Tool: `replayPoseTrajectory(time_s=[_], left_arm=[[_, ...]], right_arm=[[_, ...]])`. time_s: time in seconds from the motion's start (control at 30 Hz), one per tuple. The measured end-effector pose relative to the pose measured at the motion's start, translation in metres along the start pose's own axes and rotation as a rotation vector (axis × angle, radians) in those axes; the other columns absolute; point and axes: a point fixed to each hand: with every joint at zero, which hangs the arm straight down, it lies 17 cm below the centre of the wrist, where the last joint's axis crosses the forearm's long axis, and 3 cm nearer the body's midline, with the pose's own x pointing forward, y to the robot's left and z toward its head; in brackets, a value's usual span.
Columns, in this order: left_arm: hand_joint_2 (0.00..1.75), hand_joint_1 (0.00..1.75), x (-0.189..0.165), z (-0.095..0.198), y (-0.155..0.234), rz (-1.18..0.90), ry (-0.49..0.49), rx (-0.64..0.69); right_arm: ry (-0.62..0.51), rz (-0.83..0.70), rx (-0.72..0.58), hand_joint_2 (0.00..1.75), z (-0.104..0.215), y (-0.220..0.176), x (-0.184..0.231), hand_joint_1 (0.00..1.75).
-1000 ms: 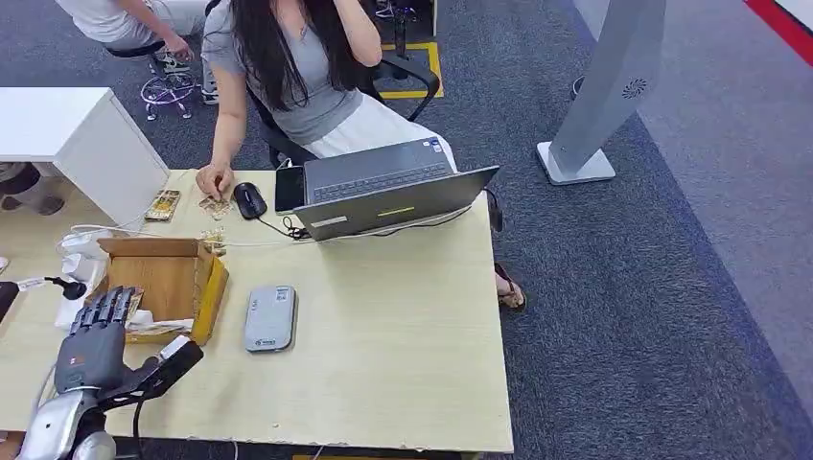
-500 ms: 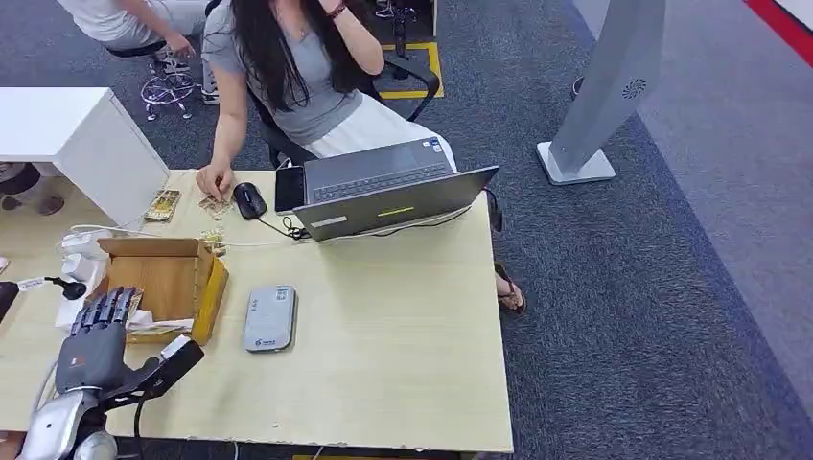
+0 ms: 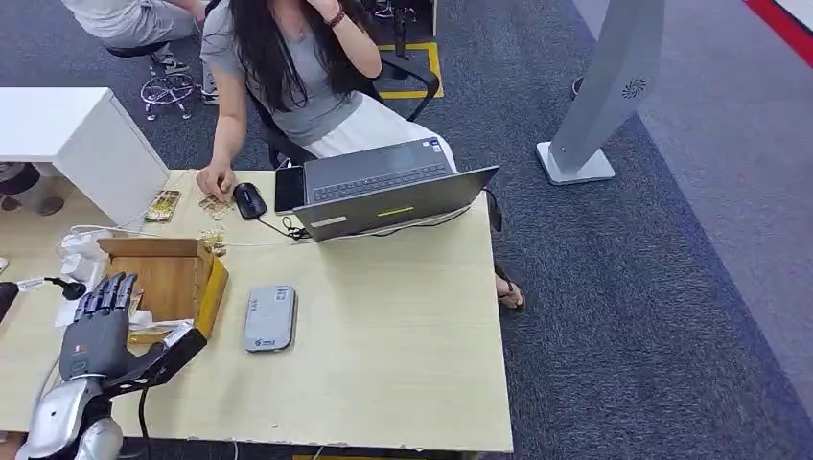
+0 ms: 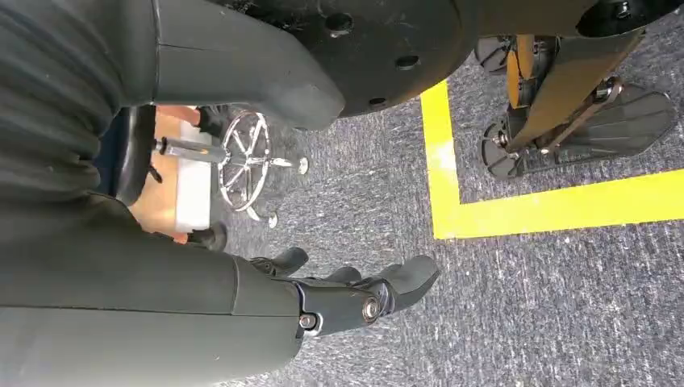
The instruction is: Pass the card to the sensor for recognition and then transmit it.
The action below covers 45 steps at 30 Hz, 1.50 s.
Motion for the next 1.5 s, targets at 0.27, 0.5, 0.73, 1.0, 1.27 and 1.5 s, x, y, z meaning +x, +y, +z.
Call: replayPoseTrajectory(time_s=[0.27, 0.5, 0.73, 1.0, 1.27, 1.5], left_arm=[[1.75, 0.0, 0.0003, -0.0012, 0.0013, 0.001, 0.0, 0.003], [1.75, 1.75, -0.0001, -0.0023, 0.0011, 0.002, 0.001, 0.002], [1.75, 1.75, -0.0007, -0.0019, -0.0009, 0.002, 0.003, -0.002], [1.75, 1.75, -0.0008, -0.0018, -0.0011, 0.002, 0.003, -0.003], [1.75, 1.75, -0.0004, -0.0017, -0.0015, 0.015, 0.001, -0.005], [1.75, 1.75, 0.0015, -0.0015, -0.0032, 0.043, -0.01, -0.014]], right_arm=[[0.002, 0.003, 0.001, 1.75, 0.0, 0.0001, -0.0003, 0.0], [0.001, 0.004, 0.002, 1.75, 0.0001, 0.0004, -0.0001, 0.0], [0.001, 0.005, 0.002, 1.75, 0.0001, 0.0004, -0.0001, 0.0], [0.001, 0.005, 0.002, 1.75, 0.0001, 0.0004, -0.0001, 0.0], [0.001, 0.006, 0.002, 1.75, 0.0001, 0.0003, -0.0001, 0.0], [0.0, 0.007, 0.003, 1.75, 0.0001, 0.0006, 0.0001, 0.0]])
